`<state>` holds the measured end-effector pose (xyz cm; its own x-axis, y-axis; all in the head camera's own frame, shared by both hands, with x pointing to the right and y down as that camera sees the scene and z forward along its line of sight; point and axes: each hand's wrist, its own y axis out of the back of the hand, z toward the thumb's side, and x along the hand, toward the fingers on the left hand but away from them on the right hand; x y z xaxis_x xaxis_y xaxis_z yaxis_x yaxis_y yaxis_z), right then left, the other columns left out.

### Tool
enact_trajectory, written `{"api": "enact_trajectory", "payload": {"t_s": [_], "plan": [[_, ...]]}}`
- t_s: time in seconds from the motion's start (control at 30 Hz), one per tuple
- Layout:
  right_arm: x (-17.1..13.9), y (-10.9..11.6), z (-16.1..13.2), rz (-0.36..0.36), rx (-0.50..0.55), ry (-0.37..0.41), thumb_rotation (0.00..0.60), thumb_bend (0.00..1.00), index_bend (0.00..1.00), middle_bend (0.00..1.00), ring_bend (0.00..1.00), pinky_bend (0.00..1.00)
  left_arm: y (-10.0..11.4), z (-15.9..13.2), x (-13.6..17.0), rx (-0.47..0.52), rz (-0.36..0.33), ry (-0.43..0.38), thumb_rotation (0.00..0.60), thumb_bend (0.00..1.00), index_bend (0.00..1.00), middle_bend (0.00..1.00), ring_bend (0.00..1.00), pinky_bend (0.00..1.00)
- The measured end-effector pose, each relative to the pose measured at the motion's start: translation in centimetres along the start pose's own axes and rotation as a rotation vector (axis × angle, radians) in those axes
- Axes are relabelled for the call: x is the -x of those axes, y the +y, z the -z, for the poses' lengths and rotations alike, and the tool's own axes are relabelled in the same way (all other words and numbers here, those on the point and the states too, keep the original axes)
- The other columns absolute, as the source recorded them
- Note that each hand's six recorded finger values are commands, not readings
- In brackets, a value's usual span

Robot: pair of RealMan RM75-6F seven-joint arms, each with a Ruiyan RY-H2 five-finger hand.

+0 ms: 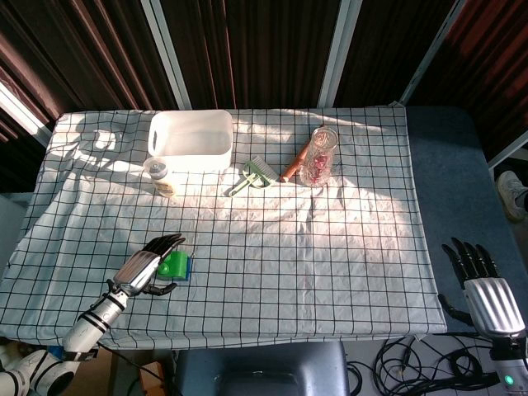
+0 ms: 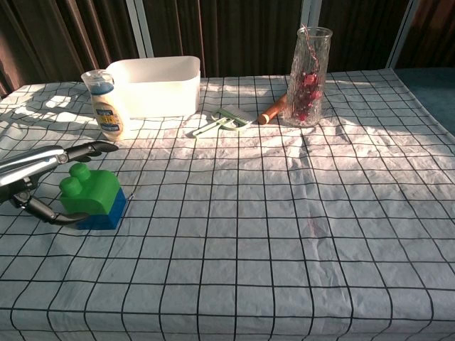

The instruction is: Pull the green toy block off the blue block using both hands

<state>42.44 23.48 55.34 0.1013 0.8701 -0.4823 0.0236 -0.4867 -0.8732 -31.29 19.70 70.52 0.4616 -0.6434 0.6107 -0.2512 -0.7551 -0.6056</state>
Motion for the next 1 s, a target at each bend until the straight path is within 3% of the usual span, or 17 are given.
{"api": "enact_trajectory", "payload": {"t_s": [0.13, 0.23, 0.53, 0.77, 1.0], "plan": [[-0.1, 0.0, 0.0, -0.001, -0.001, 0.003, 0.600, 0.22, 0.00, 0.00, 0.00, 0.00, 0.0, 0.1, 0.0, -0.012, -0.002, 0.008, 0.600, 0.29, 0.01, 0.01, 0.01, 0.21], [-0.1, 0.0, 0.0, -0.002, -0.004, 0.000, 0.600, 0.22, 0.00, 0.00, 0.00, 0.00, 0.0, 0.2, -0.2, -0.022, -0.003, 0.018, 0.600, 0.29, 0.10, 0.07, 0.06, 0.28], [-0.3, 0.2, 0.4, 0.006, -0.001, -0.008, 0.600, 0.22, 0.00, 0.00, 0.00, 0.00, 0.3, 0.0, -0.9, -0.009, -0.066, 0.014, 0.600, 0.35, 0.46, 0.46, 0.43, 0.53], [-0.3, 0.2, 0.3, 0.008, -0.002, -0.008, 0.600, 0.22, 0.00, 0.00, 0.00, 0.00, 0.9, -0.5, -1.1, 0.035, -0.148, 0.003, 0.600, 0.50, 0.64, 0.68, 0.62, 0.70], [0.3, 0.1, -0.5, 0.011, 0.043, 0.036, 0.600, 0.22, 0.00, 0.00, 0.00, 0.00, 2.5, -1.5, -0.3, 0.146, -0.264, -0.036, 0.600, 0.65, 0.71, 0.77, 0.70, 0.78]]}}
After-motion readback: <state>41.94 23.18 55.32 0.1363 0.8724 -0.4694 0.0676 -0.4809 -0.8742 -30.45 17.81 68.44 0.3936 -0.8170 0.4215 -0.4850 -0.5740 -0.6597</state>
